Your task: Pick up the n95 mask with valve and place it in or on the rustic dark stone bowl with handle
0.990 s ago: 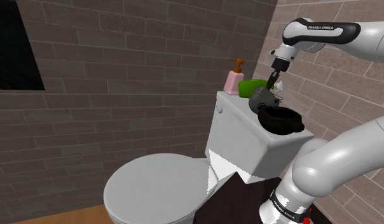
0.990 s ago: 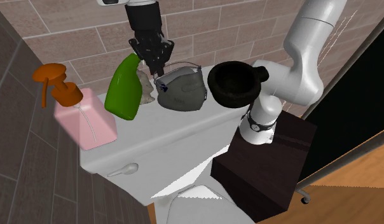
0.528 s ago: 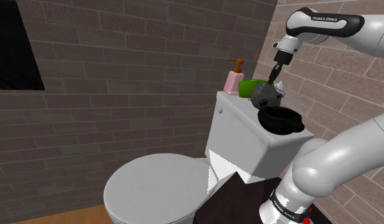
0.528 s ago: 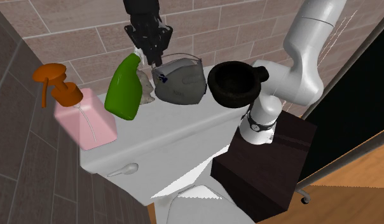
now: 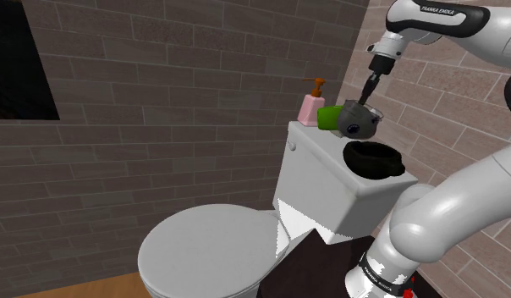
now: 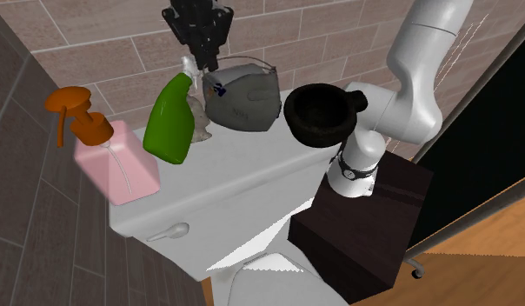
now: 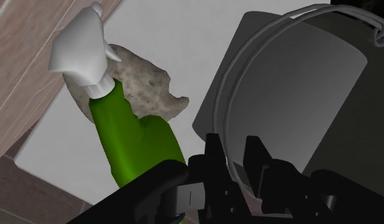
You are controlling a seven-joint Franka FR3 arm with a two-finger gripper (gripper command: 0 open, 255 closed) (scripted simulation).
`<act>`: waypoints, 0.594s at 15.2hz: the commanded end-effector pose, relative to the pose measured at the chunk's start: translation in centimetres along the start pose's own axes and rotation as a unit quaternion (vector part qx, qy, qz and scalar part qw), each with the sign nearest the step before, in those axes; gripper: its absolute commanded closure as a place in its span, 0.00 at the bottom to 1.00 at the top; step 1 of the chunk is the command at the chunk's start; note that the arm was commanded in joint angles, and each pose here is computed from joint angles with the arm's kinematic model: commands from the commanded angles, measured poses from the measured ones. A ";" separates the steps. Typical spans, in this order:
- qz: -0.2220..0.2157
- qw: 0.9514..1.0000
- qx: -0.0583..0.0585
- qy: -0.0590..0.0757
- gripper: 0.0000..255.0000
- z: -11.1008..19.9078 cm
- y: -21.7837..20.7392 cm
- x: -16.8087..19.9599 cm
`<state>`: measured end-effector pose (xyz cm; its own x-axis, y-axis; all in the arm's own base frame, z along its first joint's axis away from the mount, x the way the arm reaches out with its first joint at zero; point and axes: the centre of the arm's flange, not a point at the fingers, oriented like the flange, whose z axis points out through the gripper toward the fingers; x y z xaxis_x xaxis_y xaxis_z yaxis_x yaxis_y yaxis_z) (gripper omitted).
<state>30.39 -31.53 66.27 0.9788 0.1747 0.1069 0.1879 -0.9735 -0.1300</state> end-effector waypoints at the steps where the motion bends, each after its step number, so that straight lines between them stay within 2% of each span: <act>1: 0.000 1.000 0.000 0.000 1.00 -1.1 -0.2 0.0; 9: 0.000 1.000 0.000 0.000 1.00 -5.3 -0.7 0.5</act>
<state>30.35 -31.53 70.99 0.9788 0.1745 0.1069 0.1878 -0.9736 -0.1300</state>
